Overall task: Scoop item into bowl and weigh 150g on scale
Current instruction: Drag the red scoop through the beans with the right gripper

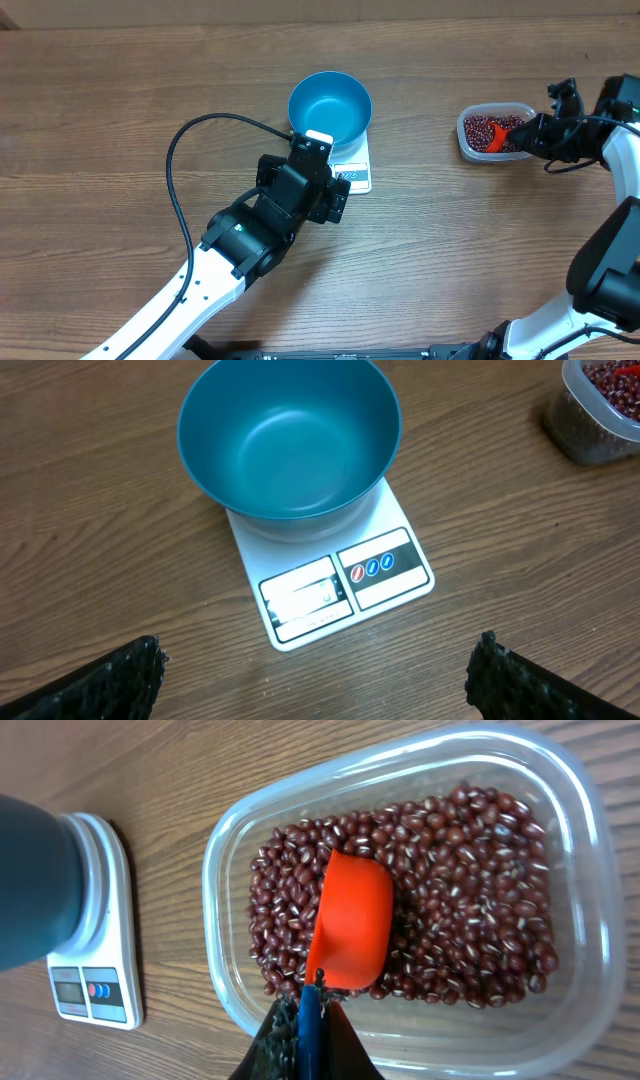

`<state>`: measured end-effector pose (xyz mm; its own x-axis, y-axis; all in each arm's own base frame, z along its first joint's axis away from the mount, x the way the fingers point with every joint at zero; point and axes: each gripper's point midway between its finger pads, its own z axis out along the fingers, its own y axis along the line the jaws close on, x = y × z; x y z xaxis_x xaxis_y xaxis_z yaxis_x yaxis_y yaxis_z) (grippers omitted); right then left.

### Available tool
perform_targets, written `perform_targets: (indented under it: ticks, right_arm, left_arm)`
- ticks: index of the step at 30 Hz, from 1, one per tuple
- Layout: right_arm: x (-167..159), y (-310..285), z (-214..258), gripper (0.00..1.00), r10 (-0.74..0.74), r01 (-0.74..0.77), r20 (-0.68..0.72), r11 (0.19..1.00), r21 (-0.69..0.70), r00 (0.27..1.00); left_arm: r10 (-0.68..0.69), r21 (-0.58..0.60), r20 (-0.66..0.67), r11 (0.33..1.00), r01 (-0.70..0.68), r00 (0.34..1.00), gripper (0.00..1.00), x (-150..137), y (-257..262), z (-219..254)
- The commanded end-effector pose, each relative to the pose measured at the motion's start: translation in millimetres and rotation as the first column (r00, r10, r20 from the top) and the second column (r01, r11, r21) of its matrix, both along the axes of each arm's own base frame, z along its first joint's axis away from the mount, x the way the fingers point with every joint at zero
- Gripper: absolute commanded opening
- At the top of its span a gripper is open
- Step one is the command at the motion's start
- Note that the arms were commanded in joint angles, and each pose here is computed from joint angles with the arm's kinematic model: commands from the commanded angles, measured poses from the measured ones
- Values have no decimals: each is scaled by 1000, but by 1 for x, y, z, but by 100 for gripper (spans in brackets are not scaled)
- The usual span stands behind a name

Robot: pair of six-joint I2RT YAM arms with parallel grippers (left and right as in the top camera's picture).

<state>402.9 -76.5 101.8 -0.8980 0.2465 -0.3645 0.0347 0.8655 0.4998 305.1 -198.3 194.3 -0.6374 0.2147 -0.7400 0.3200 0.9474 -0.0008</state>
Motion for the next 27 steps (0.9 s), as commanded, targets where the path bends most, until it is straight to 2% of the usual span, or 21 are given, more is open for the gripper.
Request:
perform_targets:
  ticks: [1,16,27]
  right_arm:
    - [-5,6,-7,4,-6,7,-7,997,82,1000]
    - [-5,-1,-11,4,-36,36,0,995,96,999]
    - [-10,-20,-9,4,-124,126,-18,981,145,992]
  left_arm:
    - [21,10,-7,1000,-21,1000,100,1,3,-5]
    - [21,10,-7,1000,-21,1000,99,1,3,-5]
    - [21,10,-7,1000,-21,1000,100,1,3,-5]
